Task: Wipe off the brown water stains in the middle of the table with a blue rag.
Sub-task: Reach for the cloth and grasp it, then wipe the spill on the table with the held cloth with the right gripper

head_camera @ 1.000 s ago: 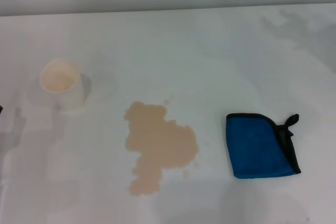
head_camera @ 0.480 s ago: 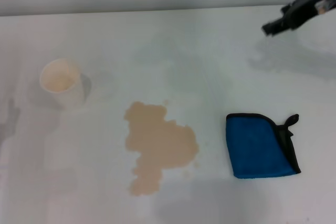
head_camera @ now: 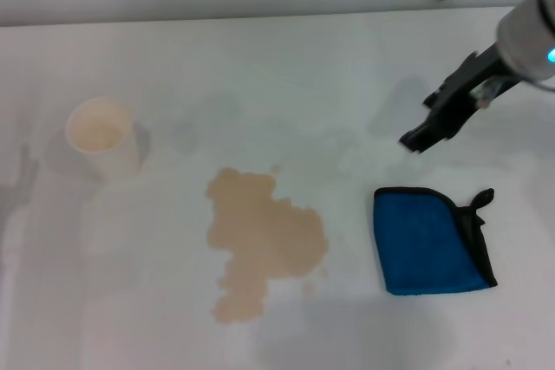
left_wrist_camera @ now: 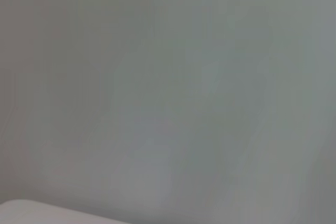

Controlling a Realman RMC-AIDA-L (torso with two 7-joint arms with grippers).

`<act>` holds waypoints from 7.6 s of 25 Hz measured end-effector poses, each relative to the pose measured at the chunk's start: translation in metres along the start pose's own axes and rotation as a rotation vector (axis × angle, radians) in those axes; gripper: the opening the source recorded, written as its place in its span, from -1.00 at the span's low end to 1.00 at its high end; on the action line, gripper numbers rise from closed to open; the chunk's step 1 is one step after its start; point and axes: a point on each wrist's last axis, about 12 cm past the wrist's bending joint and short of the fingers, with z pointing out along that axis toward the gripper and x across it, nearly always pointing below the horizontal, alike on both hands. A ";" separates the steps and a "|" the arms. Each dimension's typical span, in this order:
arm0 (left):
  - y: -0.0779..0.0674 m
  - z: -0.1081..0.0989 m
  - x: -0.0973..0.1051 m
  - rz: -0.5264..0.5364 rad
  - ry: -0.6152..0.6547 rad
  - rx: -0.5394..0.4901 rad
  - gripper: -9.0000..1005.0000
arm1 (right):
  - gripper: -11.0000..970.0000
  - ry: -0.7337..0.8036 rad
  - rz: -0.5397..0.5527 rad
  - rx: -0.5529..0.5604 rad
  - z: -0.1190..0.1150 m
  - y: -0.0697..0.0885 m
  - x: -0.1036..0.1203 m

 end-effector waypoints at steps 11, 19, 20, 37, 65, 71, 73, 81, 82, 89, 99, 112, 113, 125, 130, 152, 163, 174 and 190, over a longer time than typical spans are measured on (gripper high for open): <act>0.002 0.009 -0.005 0.023 -0.010 0.006 0.74 | 0.44 0.111 -0.054 -0.058 0.027 0.061 -0.018; 0.004 0.006 -0.003 0.027 0.006 0.002 0.74 | 0.44 0.214 -0.013 -0.084 0.043 0.054 0.002; 0.005 0.006 -0.002 0.030 0.012 -0.002 0.74 | 0.44 0.227 -0.010 -0.087 0.045 0.053 0.005; 0.004 0.006 0.001 0.024 0.031 -0.009 0.75 | 0.43 0.300 -0.018 -0.067 0.069 0.046 0.030; 0.004 0.006 0.001 0.017 0.027 -0.010 0.75 | 0.00 0.301 -0.034 -0.067 0.081 0.045 0.030; 0.004 0.006 0.000 0.018 0.024 -0.008 0.75 | -0.08 0.296 -0.030 -0.069 0.080 0.045 0.028; 0.004 0.006 0.000 0.018 0.023 -0.008 0.75 | -0.10 0.295 -0.028 -0.069 0.081 0.046 0.028; 0.004 0.008 -0.001 0.021 0.020 -0.006 0.75 | -0.60 0.273 -0.019 -0.068 0.081 0.046 0.025; 0.004 0.008 -0.001 0.021 0.020 -0.005 0.75 | -0.62 0.269 -0.023 -0.074 0.082 0.047 0.024; 0.004 0.008 -0.001 0.021 0.019 -0.004 0.75 | -0.67 0.245 -0.030 -0.109 0.087 0.055 0.021; 0.003 0.012 -0.003 0.025 0.013 0.003 0.74 | -0.67 0.140 -0.078 -0.238 0.105 0.072 -0.007; 0.001 0.016 -0.005 0.026 0.010 0.009 0.74 | -0.67 0.129 -0.315 -0.433 0.117 0.127 -0.015; 0.001 0.017 -0.006 0.028 0.010 0.010 0.74 | -0.67 0.133 -0.334 -0.454 0.117 0.132 -0.014; -0.003 0.018 -0.005 0.023 0.013 0.023 0.74 | -0.67 0.017 -0.424 -0.527 0.127 0.160 -0.015; -0.002 0.018 -0.005 0.026 0.014 0.022 0.74 | -0.67 -0.035 -0.396 -0.490 0.130 0.155 -0.021; -0.004 0.023 -0.008 0.026 0.002 0.027 0.74 | -0.67 -0.092 -0.238 -0.262 0.132 0.079 -0.028; -0.005 0.023 -0.008 0.023 0.002 0.029 0.74 | -0.67 -0.086 -0.164 -0.203 0.130 0.052 -0.022; -0.009 0.027 -0.009 0.019 -0.002 0.040 0.74 | -0.67 -0.077 -0.349 -0.362 0.129 0.114 -0.047; -0.010 0.026 -0.008 0.015 0.000 0.039 0.74 | -0.67 -0.227 -0.345 -0.235 0.134 0.108 -0.066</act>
